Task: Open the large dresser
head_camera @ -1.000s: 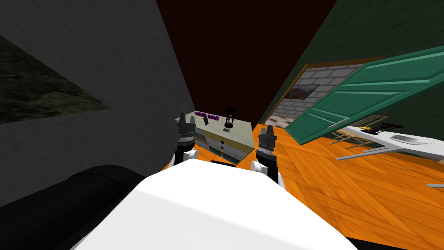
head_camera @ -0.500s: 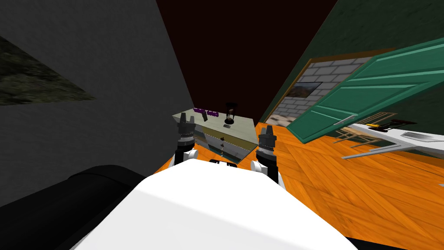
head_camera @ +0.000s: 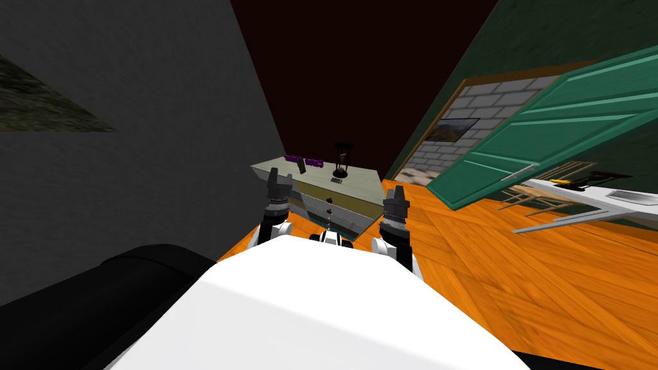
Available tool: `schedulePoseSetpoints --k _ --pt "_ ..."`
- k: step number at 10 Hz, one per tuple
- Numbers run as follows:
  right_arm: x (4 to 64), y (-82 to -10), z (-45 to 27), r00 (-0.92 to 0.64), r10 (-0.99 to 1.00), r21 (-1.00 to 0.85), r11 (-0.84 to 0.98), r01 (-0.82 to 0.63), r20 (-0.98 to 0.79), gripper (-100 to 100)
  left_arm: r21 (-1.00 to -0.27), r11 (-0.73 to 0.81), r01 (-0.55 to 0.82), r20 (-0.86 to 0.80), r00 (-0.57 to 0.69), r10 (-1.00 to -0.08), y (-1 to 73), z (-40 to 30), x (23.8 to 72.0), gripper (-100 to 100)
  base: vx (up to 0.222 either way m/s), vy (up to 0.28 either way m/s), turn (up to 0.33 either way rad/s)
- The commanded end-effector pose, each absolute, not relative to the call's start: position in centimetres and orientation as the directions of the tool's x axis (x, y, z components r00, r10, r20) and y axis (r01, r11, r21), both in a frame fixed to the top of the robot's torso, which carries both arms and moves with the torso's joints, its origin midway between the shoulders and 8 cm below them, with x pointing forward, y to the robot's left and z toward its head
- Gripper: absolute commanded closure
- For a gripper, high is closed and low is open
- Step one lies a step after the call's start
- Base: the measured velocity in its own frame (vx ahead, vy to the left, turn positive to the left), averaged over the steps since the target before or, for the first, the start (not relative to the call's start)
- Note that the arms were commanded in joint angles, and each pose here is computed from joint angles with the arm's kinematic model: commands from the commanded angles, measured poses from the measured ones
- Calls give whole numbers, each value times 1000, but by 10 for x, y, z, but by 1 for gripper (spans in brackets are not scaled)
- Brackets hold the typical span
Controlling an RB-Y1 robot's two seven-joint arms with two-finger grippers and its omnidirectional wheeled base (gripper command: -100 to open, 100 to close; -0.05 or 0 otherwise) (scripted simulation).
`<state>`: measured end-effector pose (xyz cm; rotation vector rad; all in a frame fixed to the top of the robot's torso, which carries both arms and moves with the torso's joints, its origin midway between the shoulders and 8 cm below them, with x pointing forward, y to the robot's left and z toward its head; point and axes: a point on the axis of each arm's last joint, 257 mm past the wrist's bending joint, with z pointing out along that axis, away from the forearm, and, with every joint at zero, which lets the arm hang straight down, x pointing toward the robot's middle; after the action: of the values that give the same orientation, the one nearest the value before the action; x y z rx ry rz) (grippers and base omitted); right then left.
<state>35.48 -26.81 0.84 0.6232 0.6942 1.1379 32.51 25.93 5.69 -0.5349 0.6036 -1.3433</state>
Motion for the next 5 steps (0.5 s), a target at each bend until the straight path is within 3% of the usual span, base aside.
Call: schedulePoseSetpoints --k 1,5 --pt "355 -268 8 261 949 750 300 -589 -174 0 -682 170 711 -154 87 -984 251 41 334 -100 3 -17 -20" --pt "355 -268 8 261 950 750 300 -589 -174 0 -707 194 680 -216 54 -975 246 7 349 -100 5 -21 -23"
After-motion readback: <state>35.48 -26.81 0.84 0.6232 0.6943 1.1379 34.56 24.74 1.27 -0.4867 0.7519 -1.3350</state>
